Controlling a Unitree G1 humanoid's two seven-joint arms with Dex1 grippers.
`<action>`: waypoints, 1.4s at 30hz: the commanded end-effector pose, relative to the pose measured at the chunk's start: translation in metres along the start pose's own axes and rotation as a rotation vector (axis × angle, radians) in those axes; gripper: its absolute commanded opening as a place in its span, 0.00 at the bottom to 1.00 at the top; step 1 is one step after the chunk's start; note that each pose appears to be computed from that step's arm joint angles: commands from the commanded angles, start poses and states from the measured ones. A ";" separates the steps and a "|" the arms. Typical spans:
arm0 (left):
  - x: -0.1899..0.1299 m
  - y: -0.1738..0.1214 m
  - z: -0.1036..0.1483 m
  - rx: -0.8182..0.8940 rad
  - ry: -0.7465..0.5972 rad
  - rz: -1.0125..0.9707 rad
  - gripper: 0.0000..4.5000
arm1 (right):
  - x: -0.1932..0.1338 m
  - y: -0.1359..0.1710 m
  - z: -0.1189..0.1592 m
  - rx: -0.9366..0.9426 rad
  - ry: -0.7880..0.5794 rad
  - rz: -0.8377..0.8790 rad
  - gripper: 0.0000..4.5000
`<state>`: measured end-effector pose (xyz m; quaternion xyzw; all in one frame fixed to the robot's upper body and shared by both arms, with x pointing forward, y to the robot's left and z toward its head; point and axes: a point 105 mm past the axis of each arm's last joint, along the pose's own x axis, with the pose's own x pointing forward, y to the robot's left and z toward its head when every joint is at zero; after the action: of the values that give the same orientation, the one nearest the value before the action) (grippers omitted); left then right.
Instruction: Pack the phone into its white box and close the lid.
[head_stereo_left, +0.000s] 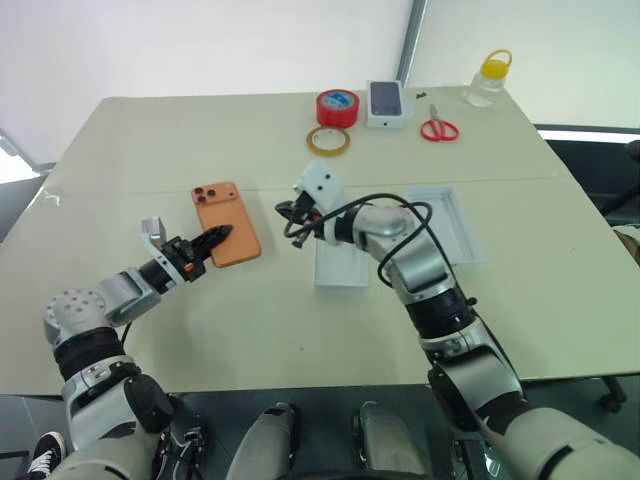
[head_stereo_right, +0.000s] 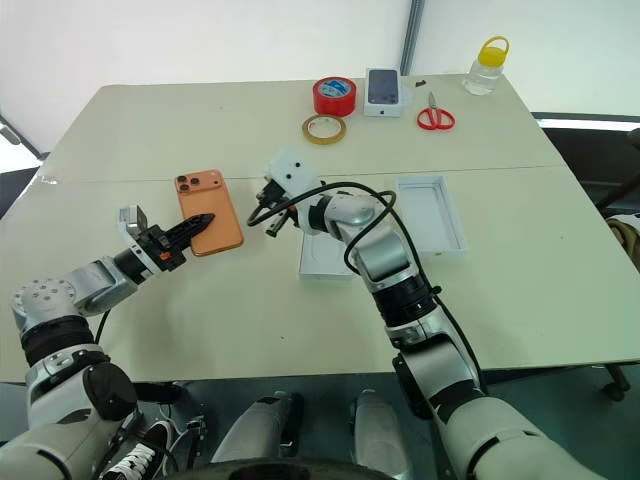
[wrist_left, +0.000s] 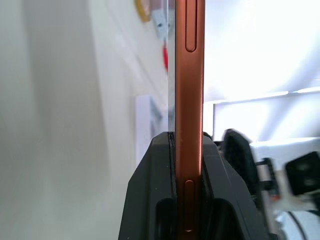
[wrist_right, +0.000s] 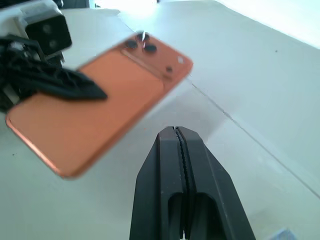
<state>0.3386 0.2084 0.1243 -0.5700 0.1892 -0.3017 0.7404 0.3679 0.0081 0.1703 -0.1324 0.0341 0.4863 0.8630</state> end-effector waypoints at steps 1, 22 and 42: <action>0.007 -0.025 0.005 0.060 -0.020 -0.072 0.00 | -0.018 0.009 0.012 -0.009 -0.070 0.095 0.29; 0.021 -0.035 -0.017 0.121 0.045 -0.066 0.00 | -0.081 0.024 -0.076 -0.319 0.213 0.287 0.55; 0.020 -0.033 -0.020 0.132 0.049 -0.066 0.00 | -0.082 0.032 -0.082 -0.315 0.226 0.322 0.01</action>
<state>0.3335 0.1716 0.1313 -0.5223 0.2076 -0.3272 0.7597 0.3097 -0.0737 0.0951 -0.3159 0.0888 0.5844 0.7421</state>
